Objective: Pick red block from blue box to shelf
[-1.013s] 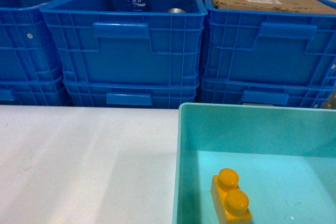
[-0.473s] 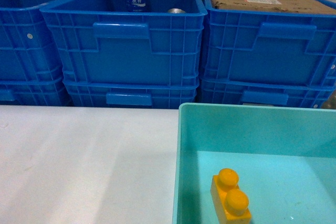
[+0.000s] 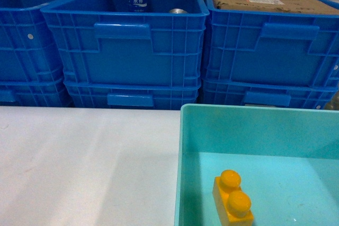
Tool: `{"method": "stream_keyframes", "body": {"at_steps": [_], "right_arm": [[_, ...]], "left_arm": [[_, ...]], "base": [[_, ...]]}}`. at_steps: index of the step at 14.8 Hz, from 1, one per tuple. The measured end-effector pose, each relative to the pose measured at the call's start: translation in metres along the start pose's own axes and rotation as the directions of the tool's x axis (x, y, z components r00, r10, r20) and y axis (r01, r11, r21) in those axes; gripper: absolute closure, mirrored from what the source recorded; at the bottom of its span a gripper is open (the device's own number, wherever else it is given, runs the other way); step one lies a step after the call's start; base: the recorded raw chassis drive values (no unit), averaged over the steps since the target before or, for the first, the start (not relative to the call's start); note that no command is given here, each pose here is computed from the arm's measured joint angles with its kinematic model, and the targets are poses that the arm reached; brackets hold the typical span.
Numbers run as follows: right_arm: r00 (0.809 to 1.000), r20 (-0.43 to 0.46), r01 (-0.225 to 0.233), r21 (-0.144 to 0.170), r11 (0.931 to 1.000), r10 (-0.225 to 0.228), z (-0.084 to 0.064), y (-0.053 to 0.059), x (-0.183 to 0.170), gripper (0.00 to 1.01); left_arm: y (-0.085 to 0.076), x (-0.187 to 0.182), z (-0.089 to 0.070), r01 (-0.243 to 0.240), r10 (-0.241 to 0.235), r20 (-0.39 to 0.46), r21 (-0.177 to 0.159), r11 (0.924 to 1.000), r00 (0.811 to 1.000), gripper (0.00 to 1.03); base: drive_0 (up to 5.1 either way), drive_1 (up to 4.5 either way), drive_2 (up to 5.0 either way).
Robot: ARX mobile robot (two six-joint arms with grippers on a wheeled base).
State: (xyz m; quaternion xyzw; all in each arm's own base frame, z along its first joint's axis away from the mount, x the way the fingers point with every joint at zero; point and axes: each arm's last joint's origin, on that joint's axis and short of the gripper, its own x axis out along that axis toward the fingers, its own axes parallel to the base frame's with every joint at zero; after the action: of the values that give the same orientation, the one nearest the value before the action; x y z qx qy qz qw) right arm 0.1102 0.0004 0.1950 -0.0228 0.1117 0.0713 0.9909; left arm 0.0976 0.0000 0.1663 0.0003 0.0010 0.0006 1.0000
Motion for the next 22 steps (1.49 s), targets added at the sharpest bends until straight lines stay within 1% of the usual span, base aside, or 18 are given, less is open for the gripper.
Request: {"method": "stream_keyframes", "body": {"at_steps": [1,2,3,4,6,7,8,9,10,11,15,16,18,22], "right_arm": [[0.999,-0.043,0.019,0.043,0.9989,-0.017,-0.0037,-0.0022,0.0019,0.72],[0.998,-0.051,0.035,0.075,0.9966,-0.031,-0.0043,-0.0033,0.0025,0.72],[0.999,-0.035,0.041,0.087,0.9954,-0.038,-0.0024,-0.0035,0.0024,0.72],[0.999,-0.030,0.042,0.091,0.9950,-0.040,-0.0017,-0.0035,0.0024,0.72],[0.998,-0.027,0.059,0.090,0.9942,-0.057,-0.0016,-0.0037,0.0017,0.72],[0.998,-0.010,0.070,0.081,0.9943,-0.070,-0.0006,-0.0030,0.0008,0.72],[0.995,0.015,0.094,0.054,0.9941,-0.095,-0.0002,-0.0023,0.0005,0.72],[0.992,0.030,0.122,0.021,0.9923,-0.123,-0.0008,-0.0021,0.0004,0.72],[0.990,0.032,0.135,0.001,0.9909,-0.134,-0.0014,-0.0020,0.0009,0.72],[0.990,0.028,0.135,-0.007,0.9908,-0.135,-0.0020,-0.0020,0.0010,0.72],[0.992,0.019,0.128,-0.007,0.9917,-0.128,-0.0030,-0.0013,0.0016,0.72],[0.993,0.006,0.122,0.004,0.9925,-0.122,-0.0040,-0.0016,0.0026,0.72],[0.992,-0.003,0.124,0.019,0.9921,-0.124,-0.0048,-0.0020,0.0030,0.72],[0.992,-0.003,0.124,0.022,0.9920,-0.124,-0.0048,-0.0020,0.0030,0.72]], "left_arm": [[0.0000,0.0000,0.0000,0.000,0.000,0.000,0.000,1.0000,1.000,0.05],[0.0000,0.0000,0.0000,0.001,-0.001,0.000,0.000,1.0000,1.000,0.05],[0.0000,0.0000,0.0000,0.001,-0.001,0.000,0.000,1.0000,1.000,0.05],[0.0000,0.0000,0.0000,0.001,-0.001,0.000,0.000,1.0000,1.000,0.05],[0.0000,0.0000,0.0000,0.001,-0.001,0.000,0.000,1.0000,1.000,0.05],[0.0000,0.0000,0.0000,0.001,-0.001,0.000,0.000,1.0000,1.000,0.05],[0.0000,0.0000,0.0000,0.001,-0.001,0.000,0.000,1.0000,1.000,0.05],[0.0000,0.0000,0.0000,0.000,0.000,0.000,0.000,1.0000,1.000,0.05],[0.0000,0.0000,0.0000,0.001,-0.001,0.000,0.000,1.0000,1.000,0.05],[0.0000,0.0000,0.0000,0.001,-0.001,0.000,0.000,1.0000,1.000,0.05],[0.0000,0.0000,0.0000,0.000,0.000,0.000,0.000,1.0000,1.000,0.05],[0.0000,0.0000,0.0000,0.001,-0.001,0.000,0.000,1.0000,1.000,0.05],[0.0000,0.0000,0.0000,0.001,-0.001,0.000,0.000,1.0000,1.000,0.05],[0.0000,0.0000,0.0000,0.001,-0.001,0.000,0.000,1.0000,1.000,0.05]], "base": [[0.0,0.00,0.0],[0.0,0.00,0.0],[0.0,0.00,0.0],[0.0,0.00,0.0],[0.0,0.00,0.0],[0.0,0.00,0.0],[0.0,0.00,0.0],[0.0,0.00,0.0],[0.0,0.00,0.0],[0.0,0.00,0.0],[0.0,0.00,0.0],[0.0,0.00,0.0],[0.0,0.00,0.0],[0.0,0.00,0.0]]}}
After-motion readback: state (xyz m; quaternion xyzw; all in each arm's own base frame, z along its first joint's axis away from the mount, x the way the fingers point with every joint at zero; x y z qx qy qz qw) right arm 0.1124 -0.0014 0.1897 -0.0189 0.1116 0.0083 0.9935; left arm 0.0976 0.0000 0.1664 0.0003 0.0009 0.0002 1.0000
